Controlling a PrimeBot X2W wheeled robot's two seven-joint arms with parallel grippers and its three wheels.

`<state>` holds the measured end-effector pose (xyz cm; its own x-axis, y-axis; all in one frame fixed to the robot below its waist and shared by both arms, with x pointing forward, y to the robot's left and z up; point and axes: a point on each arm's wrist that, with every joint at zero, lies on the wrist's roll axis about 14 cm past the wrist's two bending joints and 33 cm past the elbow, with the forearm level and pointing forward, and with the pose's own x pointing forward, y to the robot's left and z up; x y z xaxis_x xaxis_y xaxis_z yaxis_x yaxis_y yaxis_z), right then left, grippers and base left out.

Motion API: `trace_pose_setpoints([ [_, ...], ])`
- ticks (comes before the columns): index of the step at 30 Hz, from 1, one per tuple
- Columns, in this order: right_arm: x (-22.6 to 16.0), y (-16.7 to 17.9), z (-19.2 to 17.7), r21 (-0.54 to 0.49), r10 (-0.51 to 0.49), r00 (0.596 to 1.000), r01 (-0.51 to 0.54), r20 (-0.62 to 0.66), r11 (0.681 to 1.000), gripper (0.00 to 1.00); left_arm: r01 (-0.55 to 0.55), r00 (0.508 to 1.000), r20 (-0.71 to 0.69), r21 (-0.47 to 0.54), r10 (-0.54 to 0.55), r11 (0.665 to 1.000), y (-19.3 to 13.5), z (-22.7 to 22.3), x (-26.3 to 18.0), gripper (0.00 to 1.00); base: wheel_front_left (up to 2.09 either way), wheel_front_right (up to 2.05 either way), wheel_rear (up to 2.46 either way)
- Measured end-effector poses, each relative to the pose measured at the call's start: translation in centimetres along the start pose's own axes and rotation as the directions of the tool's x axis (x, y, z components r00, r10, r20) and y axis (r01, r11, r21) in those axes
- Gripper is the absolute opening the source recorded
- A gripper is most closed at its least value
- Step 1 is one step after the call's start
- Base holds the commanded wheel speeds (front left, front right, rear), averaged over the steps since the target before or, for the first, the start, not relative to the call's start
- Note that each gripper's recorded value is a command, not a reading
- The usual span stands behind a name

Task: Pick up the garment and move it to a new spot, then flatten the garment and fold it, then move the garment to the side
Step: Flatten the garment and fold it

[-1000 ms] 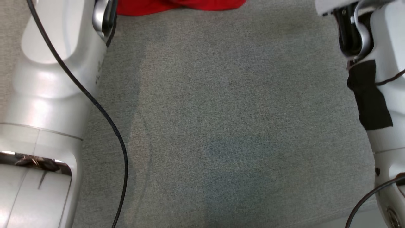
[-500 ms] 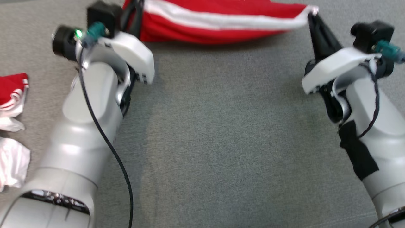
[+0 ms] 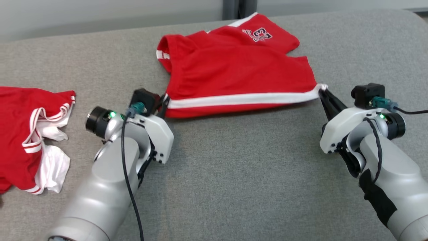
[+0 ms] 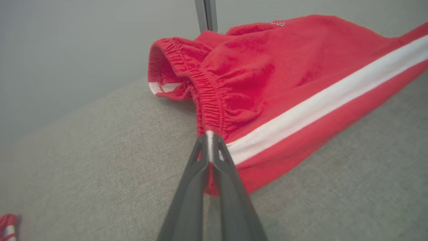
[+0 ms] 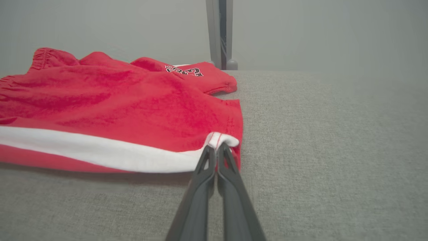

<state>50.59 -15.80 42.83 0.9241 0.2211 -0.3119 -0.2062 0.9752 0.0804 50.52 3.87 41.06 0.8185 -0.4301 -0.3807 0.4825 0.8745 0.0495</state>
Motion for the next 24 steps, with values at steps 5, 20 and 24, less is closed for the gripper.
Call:
trace_pose_setpoints([
  [5, -1.3, 0.1, -1.0, -0.033, 0.01, 0.999, -0.011, -0.052, 0.999, 0.0, 0.023, 0.998, -0.052, 0.048, -0.021, 0.999, -1.3, -1.6, -1.8, 0.0, 0.0, 0.0, 0.0],
  [20, -6.0, -0.5, -3.5, -0.118, 0.024, 0.978, -0.049, -0.206, 0.992, 0.0, 0.071, 0.994, -0.085, 0.079, -0.064, 0.994, -4.8, -3.8, -6.7, 0.0, 0.0, 0.0, 0.0],
  [24, -7.5, -0.2, -4.1, -0.145, 0.041, 0.969, -0.078, -0.242, 0.986, 0.0, 0.08, 0.994, -0.083, 0.041, -0.076, 0.996, -5.8, -4.1, -8.0, 0.0, 0.0, 0.0, 0.0],
])
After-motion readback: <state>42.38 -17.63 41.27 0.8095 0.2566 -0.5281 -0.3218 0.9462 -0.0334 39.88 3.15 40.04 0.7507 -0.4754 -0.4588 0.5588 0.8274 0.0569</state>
